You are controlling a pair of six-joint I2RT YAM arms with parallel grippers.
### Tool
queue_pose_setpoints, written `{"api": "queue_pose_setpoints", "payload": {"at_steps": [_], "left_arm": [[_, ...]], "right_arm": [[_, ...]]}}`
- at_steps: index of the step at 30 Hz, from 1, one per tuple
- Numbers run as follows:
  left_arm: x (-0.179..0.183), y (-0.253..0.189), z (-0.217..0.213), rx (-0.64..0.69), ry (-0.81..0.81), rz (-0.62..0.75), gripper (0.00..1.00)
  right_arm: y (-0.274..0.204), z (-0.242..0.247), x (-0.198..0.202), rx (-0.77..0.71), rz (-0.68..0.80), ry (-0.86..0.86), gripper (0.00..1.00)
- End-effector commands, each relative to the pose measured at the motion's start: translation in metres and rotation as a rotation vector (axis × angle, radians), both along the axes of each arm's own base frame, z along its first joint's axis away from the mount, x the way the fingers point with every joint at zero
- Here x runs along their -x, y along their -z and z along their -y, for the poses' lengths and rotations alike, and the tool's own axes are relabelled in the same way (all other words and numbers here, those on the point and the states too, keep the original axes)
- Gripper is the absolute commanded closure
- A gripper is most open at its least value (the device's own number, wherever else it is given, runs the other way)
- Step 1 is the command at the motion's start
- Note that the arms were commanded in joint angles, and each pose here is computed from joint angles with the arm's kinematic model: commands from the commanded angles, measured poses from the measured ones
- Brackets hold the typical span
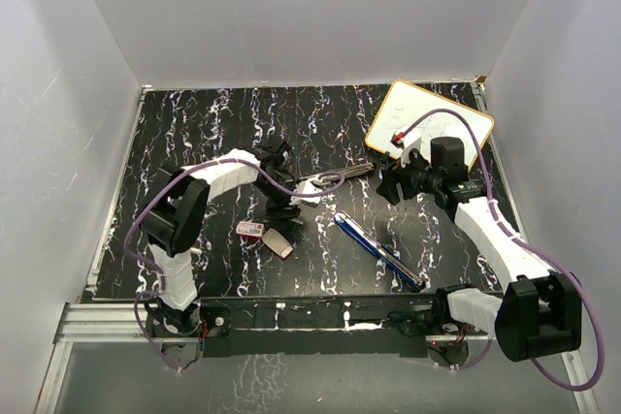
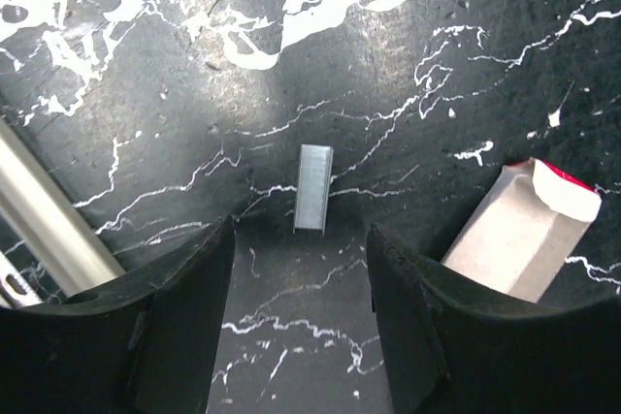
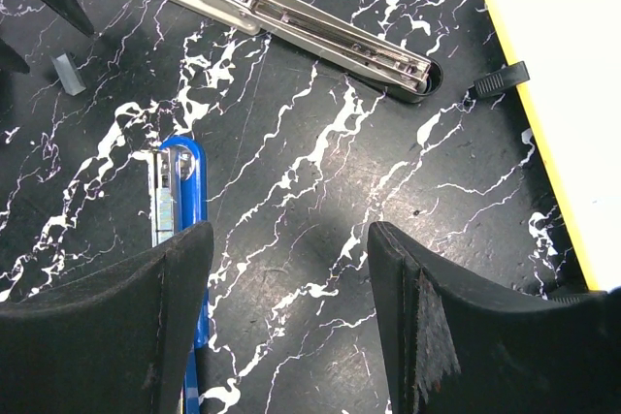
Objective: Load the staples into the stapler
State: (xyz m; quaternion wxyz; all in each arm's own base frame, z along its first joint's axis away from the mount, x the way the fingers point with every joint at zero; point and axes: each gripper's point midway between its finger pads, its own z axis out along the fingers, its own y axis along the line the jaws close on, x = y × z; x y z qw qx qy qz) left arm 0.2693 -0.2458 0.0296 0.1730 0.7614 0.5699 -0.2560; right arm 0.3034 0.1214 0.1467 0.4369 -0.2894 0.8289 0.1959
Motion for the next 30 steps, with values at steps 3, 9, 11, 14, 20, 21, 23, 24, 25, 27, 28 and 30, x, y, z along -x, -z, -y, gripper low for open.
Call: {"api": "queue_pose_setpoints", "payload": {"at_steps": [3, 9, 11, 14, 20, 21, 23, 24, 25, 27, 28, 30], "left_arm": [[0.006, 0.003, 0.017, 0.025, 0.018, -0.024, 0.45], [0.014, 0.01, 0.013, -0.003, 0.022, -0.038, 0.61], [0.014, 0.009, 0.012, -0.011, 0.018, -0.033, 0.67], [0.011, 0.005, 0.012, -0.016, -0.003, -0.027, 0.78], [-0.002, -0.023, 0.019, 0.048, -0.09, -0.039, 0.86], [-0.005, -0.031, 0.019, 0.076, -0.113, -0.052, 0.86], [-0.011, -0.05, 0.022, 0.138, -0.163, -0.083, 0.87], [-0.013, -0.058, 0.022, 0.168, -0.185, -0.102, 0.87], [-0.017, -0.068, 0.022, 0.201, -0.206, -0.114, 0.87], [-0.021, -0.087, 0.022, 0.267, -0.251, -0.148, 0.87], [-0.024, -0.096, 0.022, 0.303, -0.281, -0.17, 0.87], [-0.028, -0.113, 0.02, 0.376, -0.33, -0.219, 0.87]], "right_arm": [[-0.022, 0.003, -0.012, 0.008, 0.075, 0.005, 0.33], [-0.019, 0.003, -0.011, 0.012, 0.07, 0.0, 0.33], [-0.018, 0.003, -0.011, 0.013, 0.067, 0.0, 0.33], [-0.017, 0.003, -0.011, 0.013, 0.066, -0.001, 0.33], [-0.018, 0.003, -0.011, 0.013, 0.069, 0.0, 0.33], [-0.018, 0.004, -0.011, 0.012, 0.069, 0.0, 0.33], [-0.018, 0.004, -0.011, 0.009, 0.068, 0.002, 0.33], [-0.018, 0.004, -0.01, 0.007, 0.068, -0.001, 0.33], [-0.018, 0.004, -0.01, 0.006, 0.069, 0.001, 0.33], [-0.019, 0.003, -0.01, 0.003, 0.069, -0.003, 0.33], [-0.019, 0.002, -0.01, 0.0, 0.068, -0.008, 0.33], [-0.02, -0.001, -0.009, -0.012, 0.067, -0.024, 0.33]]}}
